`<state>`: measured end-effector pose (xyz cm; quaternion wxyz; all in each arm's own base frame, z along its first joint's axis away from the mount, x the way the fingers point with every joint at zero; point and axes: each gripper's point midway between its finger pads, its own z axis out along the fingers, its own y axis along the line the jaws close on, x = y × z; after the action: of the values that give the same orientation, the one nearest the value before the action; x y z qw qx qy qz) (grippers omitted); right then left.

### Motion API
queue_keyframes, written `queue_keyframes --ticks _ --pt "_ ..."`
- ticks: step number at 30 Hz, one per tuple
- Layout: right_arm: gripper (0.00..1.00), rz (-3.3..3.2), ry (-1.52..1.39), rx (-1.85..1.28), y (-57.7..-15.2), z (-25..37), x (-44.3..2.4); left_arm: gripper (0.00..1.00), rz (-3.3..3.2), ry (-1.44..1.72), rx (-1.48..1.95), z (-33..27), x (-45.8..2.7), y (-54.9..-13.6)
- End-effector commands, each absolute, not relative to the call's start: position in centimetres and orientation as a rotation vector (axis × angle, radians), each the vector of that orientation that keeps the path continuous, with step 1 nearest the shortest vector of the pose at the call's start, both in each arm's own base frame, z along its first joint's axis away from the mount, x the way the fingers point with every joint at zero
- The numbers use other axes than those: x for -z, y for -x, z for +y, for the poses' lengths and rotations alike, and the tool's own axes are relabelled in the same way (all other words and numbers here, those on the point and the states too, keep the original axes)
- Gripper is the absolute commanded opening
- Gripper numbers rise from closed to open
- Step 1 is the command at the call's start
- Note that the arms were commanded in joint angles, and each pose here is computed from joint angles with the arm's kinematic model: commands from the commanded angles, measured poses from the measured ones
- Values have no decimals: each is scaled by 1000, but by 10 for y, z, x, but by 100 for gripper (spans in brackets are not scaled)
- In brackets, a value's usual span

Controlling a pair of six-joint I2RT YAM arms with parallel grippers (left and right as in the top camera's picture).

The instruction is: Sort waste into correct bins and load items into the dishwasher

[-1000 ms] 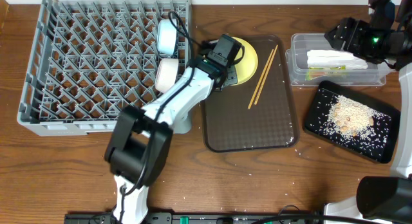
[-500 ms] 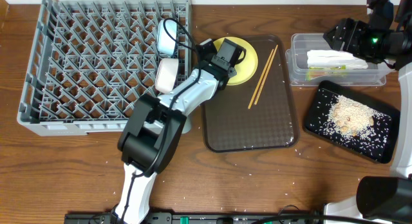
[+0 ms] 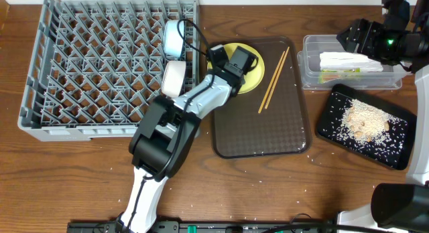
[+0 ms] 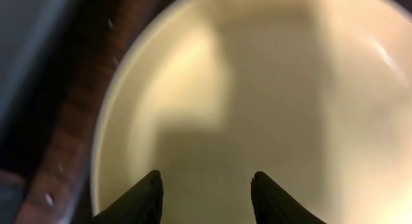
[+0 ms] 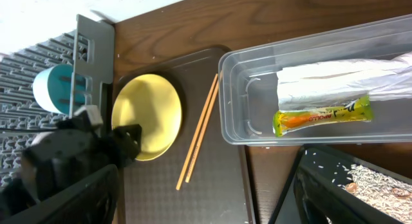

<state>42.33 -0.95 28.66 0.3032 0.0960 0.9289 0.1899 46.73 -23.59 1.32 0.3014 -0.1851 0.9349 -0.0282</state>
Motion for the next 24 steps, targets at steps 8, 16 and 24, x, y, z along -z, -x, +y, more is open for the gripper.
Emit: queue_keyframes --ticks 8,16,24 --pt "84 2467 -232 -505 -423 -7 -285 47 2582 -13 89 -305 -6 -418" --pt "84 2473 -235 -507 -422 -7 -285 47 2538 -122 142 -333 -12 -412" --pt "84 2473 -234 -507 -422 -7 -284 48 2401 -137 -17 -310 -56 -433"
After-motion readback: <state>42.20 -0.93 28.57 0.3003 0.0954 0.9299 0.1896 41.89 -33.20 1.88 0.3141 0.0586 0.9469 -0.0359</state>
